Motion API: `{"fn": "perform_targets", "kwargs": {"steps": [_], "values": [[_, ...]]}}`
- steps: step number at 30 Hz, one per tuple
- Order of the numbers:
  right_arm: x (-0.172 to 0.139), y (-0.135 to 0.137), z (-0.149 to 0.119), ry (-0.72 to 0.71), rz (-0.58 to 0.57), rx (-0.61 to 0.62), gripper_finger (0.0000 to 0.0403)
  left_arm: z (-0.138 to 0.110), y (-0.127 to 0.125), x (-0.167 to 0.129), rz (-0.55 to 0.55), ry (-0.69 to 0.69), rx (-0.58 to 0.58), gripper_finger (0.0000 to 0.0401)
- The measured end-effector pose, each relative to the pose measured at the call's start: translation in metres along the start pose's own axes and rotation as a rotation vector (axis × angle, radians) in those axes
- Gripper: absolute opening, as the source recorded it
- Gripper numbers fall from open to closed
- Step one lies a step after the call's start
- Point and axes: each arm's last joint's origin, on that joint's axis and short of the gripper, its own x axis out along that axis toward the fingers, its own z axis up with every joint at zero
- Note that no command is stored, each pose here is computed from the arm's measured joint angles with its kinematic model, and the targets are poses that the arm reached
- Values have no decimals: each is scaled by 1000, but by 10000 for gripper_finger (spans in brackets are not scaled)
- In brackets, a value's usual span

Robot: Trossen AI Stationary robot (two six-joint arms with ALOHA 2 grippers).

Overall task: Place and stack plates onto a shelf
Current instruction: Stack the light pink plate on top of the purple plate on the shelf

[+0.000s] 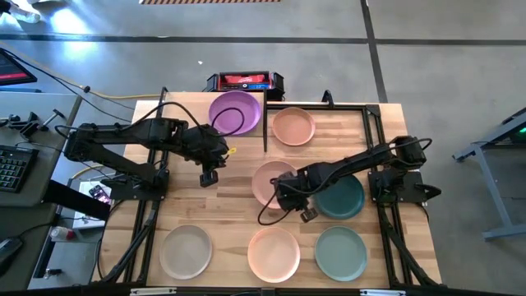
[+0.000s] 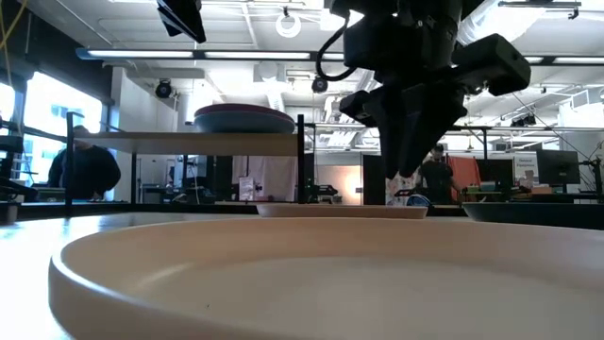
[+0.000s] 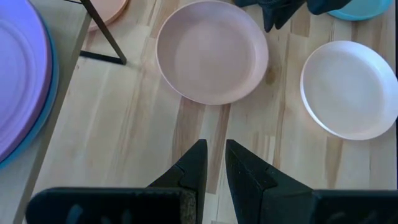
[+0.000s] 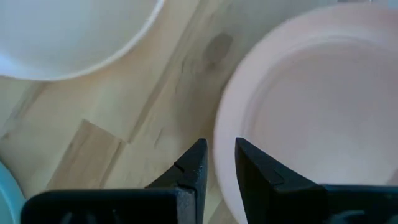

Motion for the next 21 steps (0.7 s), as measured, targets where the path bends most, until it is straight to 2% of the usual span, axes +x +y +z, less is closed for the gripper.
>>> {"fn": "perform_targets", "kwargs": {"steps": [9, 21], "values": [[10, 2, -7, -12, 28, 22, 60, 0, 1, 0, 24, -4, -1, 49], [13, 4, -6, -25, 7, 13, 60, 0, 1, 0, 26, -5, -1, 49]]}}
